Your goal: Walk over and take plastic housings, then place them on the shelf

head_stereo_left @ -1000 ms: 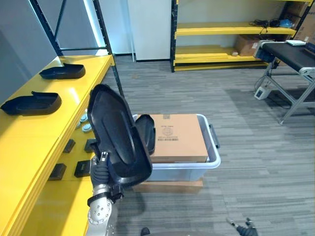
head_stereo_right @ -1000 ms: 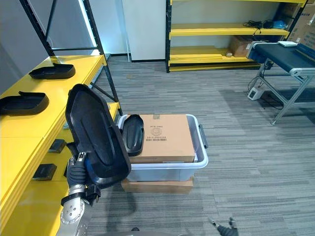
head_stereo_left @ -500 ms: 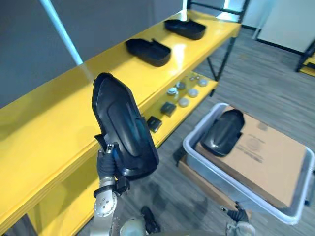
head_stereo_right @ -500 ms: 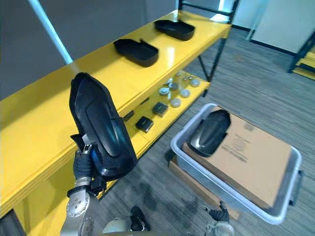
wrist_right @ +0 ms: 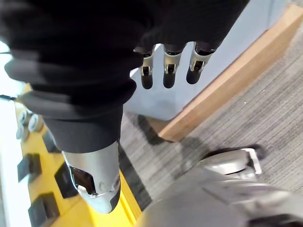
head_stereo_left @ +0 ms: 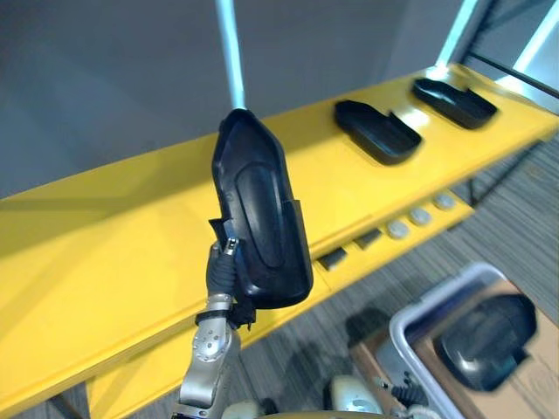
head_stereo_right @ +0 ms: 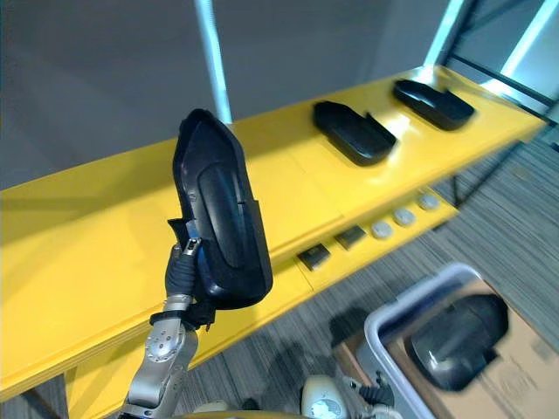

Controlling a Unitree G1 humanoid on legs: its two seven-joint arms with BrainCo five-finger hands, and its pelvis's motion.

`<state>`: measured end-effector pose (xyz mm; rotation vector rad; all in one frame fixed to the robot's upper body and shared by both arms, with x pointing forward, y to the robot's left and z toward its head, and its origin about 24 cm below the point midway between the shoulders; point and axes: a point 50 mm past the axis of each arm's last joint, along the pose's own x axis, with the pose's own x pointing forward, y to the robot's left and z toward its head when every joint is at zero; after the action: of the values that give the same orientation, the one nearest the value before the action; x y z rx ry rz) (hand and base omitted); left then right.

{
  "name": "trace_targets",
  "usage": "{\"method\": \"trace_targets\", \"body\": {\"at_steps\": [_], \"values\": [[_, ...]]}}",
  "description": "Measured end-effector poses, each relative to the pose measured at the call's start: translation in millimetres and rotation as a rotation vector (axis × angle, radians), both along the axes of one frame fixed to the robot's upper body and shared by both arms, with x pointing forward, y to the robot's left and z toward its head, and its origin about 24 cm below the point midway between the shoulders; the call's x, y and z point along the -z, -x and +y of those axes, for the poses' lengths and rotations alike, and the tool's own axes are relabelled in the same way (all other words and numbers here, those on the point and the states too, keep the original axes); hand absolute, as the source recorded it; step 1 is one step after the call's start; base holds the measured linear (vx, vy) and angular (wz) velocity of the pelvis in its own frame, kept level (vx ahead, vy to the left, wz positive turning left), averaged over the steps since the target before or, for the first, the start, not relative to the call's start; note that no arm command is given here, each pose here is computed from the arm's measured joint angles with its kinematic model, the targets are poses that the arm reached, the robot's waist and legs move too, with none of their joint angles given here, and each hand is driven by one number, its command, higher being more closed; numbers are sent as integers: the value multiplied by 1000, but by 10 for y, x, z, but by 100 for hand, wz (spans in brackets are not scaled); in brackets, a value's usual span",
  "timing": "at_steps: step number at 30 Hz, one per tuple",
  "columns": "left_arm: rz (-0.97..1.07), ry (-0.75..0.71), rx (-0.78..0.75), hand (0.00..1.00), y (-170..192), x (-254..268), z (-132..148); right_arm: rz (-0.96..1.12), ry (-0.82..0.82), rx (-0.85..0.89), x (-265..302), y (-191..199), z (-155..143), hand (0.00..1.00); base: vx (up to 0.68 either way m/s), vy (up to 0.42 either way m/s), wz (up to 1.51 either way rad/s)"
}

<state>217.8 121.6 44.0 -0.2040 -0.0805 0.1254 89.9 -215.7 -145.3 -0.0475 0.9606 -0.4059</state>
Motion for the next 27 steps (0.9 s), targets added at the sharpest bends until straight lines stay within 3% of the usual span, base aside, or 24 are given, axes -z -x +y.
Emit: {"method": "trace_targets", "body": {"at_steps": [8, 17, 27], "values": [[-18, -69, 34, 100, 19, -26, -85, -4, -23, 8, 9, 43, 83, 0, 19, -35, 4], [56, -133, -22, 100, -110, 127, 9, 65, -39, 6, 77, 227, 82, 0, -84, -9, -1], [240, -233, -268, 100, -529, 325, 562, 123, -26, -48, 110, 334, 71, 0, -82, -53, -2]]}}
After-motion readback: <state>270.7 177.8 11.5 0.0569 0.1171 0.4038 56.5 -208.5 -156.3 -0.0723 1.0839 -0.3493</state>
